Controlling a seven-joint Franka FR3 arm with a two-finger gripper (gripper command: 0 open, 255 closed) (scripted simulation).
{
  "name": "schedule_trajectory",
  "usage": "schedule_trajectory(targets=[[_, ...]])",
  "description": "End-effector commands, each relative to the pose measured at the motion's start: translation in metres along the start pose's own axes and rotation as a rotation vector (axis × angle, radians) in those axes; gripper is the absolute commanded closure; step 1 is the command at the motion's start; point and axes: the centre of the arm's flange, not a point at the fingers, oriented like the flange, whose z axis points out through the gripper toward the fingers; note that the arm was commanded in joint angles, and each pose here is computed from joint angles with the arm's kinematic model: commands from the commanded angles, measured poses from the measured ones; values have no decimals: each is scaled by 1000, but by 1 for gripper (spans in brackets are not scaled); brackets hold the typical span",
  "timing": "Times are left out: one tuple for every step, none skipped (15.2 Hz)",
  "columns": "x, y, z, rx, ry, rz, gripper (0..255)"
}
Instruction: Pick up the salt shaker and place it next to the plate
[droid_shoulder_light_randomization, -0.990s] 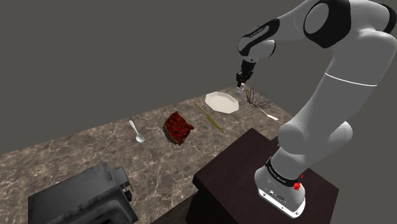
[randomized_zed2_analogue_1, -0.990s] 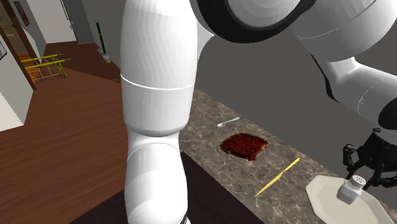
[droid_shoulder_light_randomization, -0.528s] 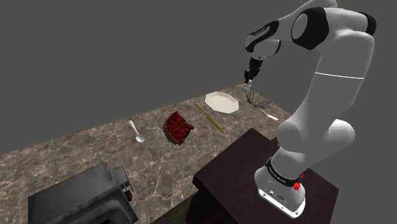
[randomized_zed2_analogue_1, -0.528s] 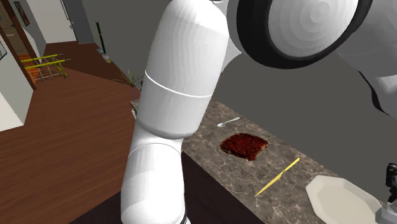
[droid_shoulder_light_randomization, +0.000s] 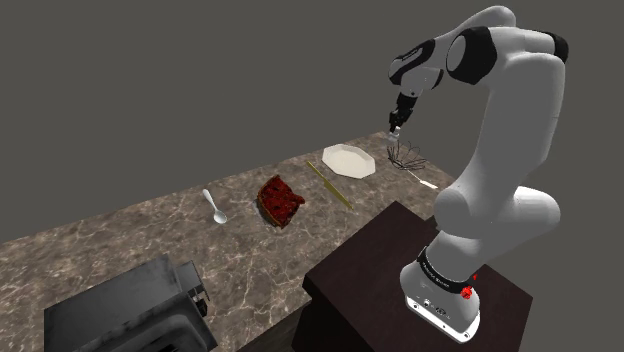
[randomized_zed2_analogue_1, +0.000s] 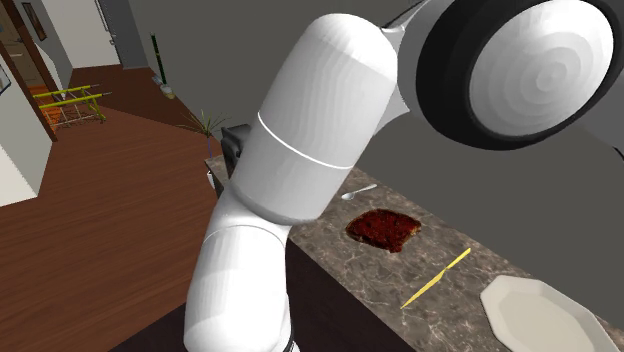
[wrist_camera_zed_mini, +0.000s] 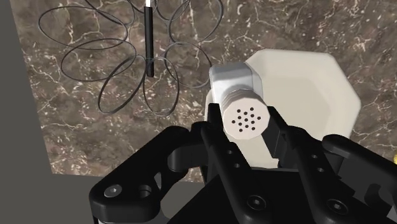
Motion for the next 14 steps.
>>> schedule_trajectory(targets=[[1, 0, 10, 0, 0, 0, 255], [1, 0, 15, 0, 0, 0, 255], [1, 0, 21, 0, 0, 0, 255], [1, 0, 26, 0, 0, 0, 255], [1, 0, 31, 0, 0, 0, 255], [1, 0, 36, 0, 0, 0, 255], [1, 0, 42, 0, 0, 0, 255], [1, 0, 47, 0, 0, 0, 255], [1, 0, 52, 0, 0, 0, 255], [1, 0, 58, 0, 0, 0, 255], [2, 0, 63, 0, 0, 0, 255], [2, 1, 68, 0, 0, 0, 255], [2, 1, 73, 0, 0, 0, 255], [2, 1, 79, 0, 0, 0, 255]])
